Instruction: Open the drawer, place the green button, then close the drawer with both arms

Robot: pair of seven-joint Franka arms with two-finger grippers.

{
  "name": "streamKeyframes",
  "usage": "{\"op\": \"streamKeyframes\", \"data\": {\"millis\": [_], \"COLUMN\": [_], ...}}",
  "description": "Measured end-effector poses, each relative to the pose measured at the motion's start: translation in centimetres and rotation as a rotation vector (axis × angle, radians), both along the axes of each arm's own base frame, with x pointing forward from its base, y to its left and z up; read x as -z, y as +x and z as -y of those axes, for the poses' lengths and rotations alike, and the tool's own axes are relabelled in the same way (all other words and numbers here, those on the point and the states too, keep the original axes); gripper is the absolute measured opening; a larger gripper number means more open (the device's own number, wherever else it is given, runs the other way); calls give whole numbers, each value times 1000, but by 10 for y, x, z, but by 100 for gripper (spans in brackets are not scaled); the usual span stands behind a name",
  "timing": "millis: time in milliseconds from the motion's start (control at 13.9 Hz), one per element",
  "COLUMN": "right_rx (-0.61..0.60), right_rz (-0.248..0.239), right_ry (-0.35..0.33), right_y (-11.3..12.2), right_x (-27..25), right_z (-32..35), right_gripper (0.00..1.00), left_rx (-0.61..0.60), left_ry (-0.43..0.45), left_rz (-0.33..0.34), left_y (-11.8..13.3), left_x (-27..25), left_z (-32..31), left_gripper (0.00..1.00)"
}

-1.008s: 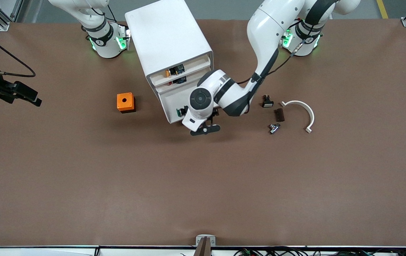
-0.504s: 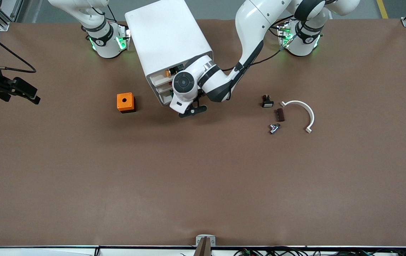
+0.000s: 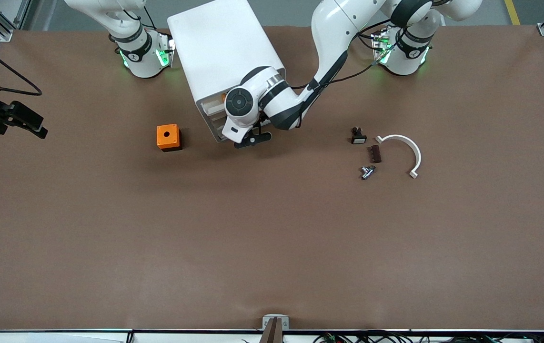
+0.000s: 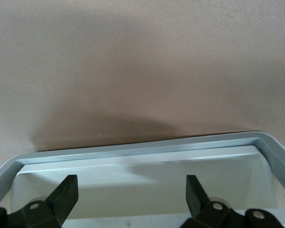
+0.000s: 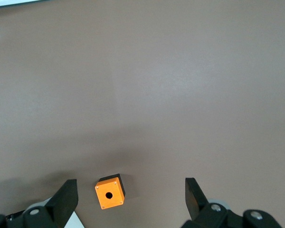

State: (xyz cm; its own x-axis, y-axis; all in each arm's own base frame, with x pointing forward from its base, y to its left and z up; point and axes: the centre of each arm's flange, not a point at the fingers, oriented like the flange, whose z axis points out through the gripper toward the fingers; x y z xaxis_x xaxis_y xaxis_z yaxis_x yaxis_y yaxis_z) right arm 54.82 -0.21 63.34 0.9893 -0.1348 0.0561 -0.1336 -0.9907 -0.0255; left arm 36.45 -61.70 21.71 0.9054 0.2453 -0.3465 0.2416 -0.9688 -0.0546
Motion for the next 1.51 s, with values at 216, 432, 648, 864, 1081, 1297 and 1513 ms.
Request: {"op": "streamKeyframes", "data": {"millis": [216, 432, 648, 864, 1081, 1297, 1513], "right_rx": [-1, -1, -1, -1, -1, -1, 2], "right_rz": [-1, -1, -1, -2, -2, -2, -2], "right_ry": [0, 0, 0, 0, 0, 0, -1], "right_y": [0, 0, 0, 0, 0, 0, 0], "right_x": [0, 0, 0, 1, 0, 1, 1], "right_z": [0, 0, 0, 0, 0, 0, 2], "right_gripper": [100, 100, 100, 100, 100, 100, 100], "left_rx": [0, 0, -6, -50, -154, -224, -316], "left_ry": [0, 1, 1, 0, -22, -20, -16], "left_rz": [0, 0, 13, 80, 162, 293, 352], "left_y": [0, 0, 8, 58, 139, 201, 234], "left_x": [0, 0, -3, -25, -67, -139, -221], "left_z": [0, 0, -4, -30, -87, -152, -223], "left_gripper": [100, 100, 100, 100, 100, 100, 100]}}
